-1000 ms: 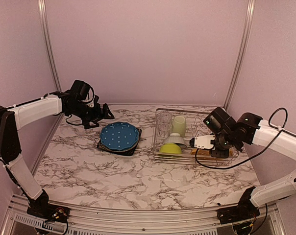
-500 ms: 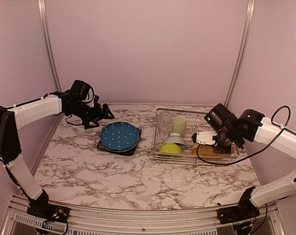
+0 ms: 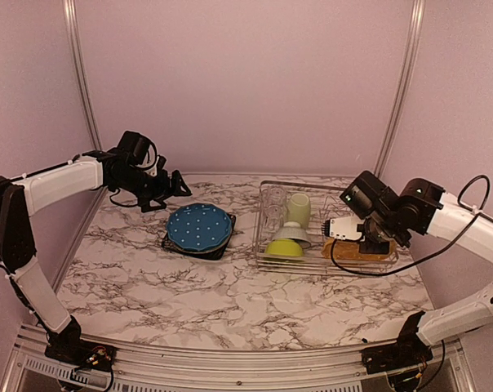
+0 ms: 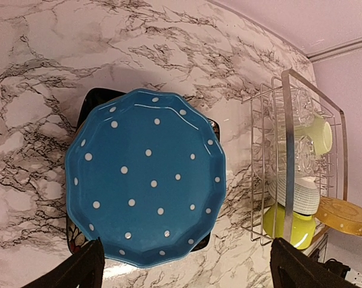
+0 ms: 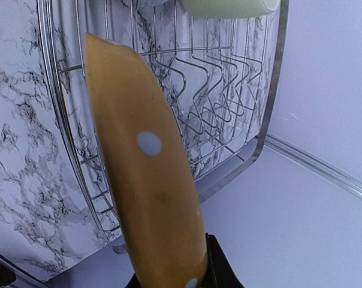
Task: Unload the mixed dishes from the dish rack
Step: Grab the plate from the dish rack.
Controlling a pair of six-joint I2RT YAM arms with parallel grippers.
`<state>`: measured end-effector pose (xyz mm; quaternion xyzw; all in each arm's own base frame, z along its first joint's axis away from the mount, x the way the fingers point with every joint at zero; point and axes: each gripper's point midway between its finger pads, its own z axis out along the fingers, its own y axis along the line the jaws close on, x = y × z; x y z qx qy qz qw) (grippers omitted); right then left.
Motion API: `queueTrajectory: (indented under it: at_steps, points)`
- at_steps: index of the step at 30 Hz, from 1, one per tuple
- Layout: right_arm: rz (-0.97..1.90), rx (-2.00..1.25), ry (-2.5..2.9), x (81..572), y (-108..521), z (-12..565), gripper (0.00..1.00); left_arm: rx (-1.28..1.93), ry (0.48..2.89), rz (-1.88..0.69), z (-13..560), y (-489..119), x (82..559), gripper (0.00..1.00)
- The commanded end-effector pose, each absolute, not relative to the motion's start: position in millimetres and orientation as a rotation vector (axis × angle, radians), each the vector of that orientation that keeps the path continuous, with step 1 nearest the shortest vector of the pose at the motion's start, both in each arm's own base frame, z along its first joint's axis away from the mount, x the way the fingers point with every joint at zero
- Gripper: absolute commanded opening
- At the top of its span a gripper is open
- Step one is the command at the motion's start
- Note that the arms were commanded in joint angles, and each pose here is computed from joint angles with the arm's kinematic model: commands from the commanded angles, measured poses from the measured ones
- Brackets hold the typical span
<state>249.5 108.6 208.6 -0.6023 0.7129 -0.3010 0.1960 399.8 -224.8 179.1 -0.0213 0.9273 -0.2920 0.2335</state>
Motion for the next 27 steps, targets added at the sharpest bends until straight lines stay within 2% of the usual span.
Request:
queueTrajectory:
  at_steps: [1,15,27]
  points:
    - [-1.004,-1.406,1.875,271.2,103.0,278.0,0.0,-0.036,2.529,-0.812,185.0,-226.6,407.4,0.99]
    - [-1.017,-1.29,1.801,275.8,111.3,327.8,0.0,-0.018,2.514,-0.839,191.0,-226.8,415.5,0.99]
    - [-0.775,-1.054,1.724,282.2,135.5,387.3,0.0,-0.009,2.402,-0.839,219.7,-216.7,427.4,0.99]
